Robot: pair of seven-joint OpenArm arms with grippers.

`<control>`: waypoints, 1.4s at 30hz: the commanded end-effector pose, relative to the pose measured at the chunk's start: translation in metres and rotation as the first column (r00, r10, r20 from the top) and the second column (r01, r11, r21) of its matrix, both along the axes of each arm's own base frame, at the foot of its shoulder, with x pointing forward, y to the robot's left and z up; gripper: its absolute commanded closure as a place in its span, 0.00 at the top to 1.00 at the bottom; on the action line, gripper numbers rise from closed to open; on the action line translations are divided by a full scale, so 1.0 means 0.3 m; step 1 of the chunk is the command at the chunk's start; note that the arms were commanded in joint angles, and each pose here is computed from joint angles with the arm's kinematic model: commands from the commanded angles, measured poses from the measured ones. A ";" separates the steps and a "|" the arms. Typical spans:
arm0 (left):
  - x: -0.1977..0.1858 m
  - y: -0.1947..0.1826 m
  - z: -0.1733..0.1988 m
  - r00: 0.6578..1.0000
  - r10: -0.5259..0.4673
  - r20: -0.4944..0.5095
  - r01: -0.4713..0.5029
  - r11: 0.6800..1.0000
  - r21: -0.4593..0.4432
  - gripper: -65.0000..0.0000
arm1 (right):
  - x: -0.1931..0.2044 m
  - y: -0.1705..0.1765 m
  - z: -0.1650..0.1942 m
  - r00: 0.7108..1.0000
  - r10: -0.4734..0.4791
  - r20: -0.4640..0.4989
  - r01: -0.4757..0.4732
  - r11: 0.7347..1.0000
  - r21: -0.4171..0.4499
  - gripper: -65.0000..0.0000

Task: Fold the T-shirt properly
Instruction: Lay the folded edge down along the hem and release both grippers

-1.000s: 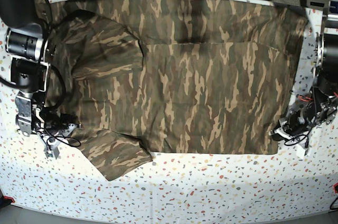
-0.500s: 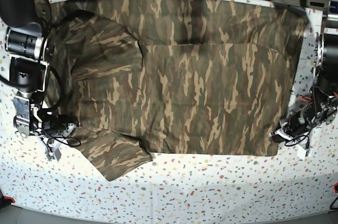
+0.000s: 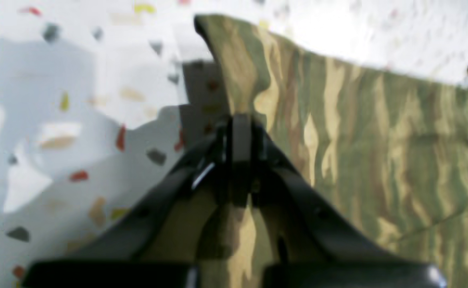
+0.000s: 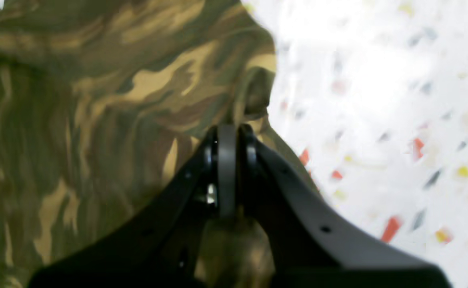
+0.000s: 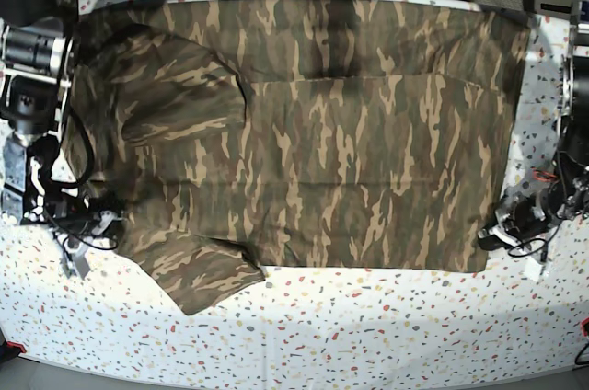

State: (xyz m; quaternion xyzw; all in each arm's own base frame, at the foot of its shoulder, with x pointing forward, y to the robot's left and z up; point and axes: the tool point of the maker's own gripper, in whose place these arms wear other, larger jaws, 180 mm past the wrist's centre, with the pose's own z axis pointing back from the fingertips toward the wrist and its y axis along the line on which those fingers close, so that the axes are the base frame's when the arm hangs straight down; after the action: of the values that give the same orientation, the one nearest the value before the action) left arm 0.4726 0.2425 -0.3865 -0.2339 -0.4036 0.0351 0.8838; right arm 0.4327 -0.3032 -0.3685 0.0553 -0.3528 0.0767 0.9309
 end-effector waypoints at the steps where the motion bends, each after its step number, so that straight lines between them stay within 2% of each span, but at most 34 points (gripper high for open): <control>1: 0.065 0.015 0.111 0.997 0.006 0.076 -0.004 1.000 -0.028 0.00 | 0.036 -0.006 0.081 0.997 0.013 0.077 -0.013 1.000 -0.003 0.00; 7: 0.001 -0.046 0.134 0.995 -0.100 -0.008 0.098 0.989 -0.113 0.00 | -0.054 0.055 0.083 0.988 0.105 0.115 -0.097 0.992 -0.077 0.00; 12: -0.070 -0.055 0.173 0.986 -0.165 0.007 0.164 0.974 -0.154 0.00 | -0.110 0.086 0.118 0.977 0.171 0.130 -0.152 0.978 -0.146 0.00; 15: -0.102 -0.024 0.209 0.986 -0.162 0.050 0.168 0.974 -0.149 0.00 | -0.134 0.087 0.133 0.974 0.185 0.134 -0.162 0.972 -0.169 0.00; 22: -0.219 0.014 0.292 0.980 -0.179 0.092 0.196 0.950 -0.244 0.00 | -0.184 0.056 0.137 0.972 0.206 0.111 -0.177 0.959 -0.222 0.00; 25: -0.252 0.040 0.300 0.982 -0.156 0.104 0.179 0.947 -0.268 0.00 | -0.201 0.046 0.133 0.973 0.210 0.095 -0.183 0.954 -0.236 0.00; 32: -0.312 0.081 0.256 0.989 -0.132 0.065 0.145 0.948 -0.284 0.00 | -0.205 0.019 0.176 0.971 0.221 0.092 -0.187 0.941 -0.282 0.00; 42: -0.387 0.065 0.218 0.984 -0.177 0.002 0.168 0.928 -0.334 0.00 | -0.260 -0.020 0.189 0.968 0.247 0.047 -0.216 0.914 -0.342 0.00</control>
State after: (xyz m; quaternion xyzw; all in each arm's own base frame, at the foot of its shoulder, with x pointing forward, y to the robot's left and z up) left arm 0.3466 0.2520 -0.3425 -0.4166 -0.3288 0.0369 0.8468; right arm 0.3442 -0.3022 -0.3333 -0.0505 -0.3444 0.2422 0.9056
